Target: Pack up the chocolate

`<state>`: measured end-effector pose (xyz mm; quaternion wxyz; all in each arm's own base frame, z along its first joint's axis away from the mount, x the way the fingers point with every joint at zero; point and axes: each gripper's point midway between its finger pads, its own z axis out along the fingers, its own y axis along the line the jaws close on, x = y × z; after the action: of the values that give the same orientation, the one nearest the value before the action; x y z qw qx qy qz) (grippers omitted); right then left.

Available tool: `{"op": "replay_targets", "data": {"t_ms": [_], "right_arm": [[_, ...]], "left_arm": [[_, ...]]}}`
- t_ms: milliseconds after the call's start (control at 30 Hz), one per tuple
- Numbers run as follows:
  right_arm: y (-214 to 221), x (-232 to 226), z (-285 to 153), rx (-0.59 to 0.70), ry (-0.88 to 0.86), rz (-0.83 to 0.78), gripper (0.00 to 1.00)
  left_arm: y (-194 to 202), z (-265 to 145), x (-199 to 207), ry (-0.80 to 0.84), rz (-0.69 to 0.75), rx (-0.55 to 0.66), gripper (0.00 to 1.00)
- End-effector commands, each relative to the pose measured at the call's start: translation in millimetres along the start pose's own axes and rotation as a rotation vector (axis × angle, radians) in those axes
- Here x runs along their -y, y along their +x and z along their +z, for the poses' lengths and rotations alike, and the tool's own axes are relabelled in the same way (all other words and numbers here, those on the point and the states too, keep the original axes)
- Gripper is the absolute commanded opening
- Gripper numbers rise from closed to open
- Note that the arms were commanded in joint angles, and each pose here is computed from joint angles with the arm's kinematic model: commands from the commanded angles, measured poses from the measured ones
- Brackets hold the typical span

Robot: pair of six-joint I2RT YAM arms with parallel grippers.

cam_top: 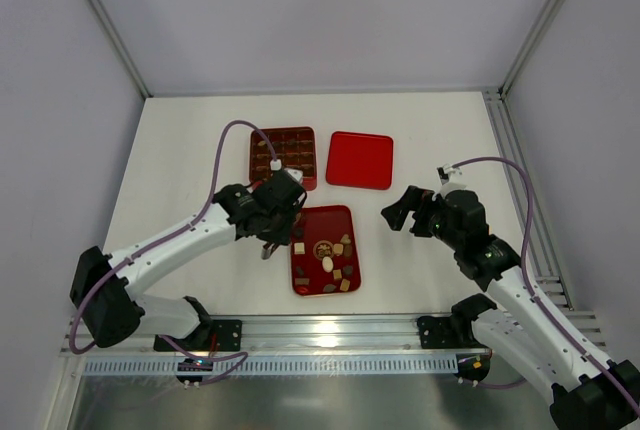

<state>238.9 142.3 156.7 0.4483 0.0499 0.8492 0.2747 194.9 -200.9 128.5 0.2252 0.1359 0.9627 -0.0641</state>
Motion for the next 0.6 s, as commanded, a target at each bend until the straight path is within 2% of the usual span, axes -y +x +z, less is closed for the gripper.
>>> {"op": "replay_targets", "data": {"t_ms": [0,567], "right_arm": [[-9,-5,2,0.041,-0.021,-0.001,1.00],[-8,-5,2,0.042,-0.022,-0.001,1.00]], "left_arm": [[-19,-20,7,0.045,-0.005,0.074,0.28],[-30,-39,15,0.096,-0.001,0.115,0.27]]}}
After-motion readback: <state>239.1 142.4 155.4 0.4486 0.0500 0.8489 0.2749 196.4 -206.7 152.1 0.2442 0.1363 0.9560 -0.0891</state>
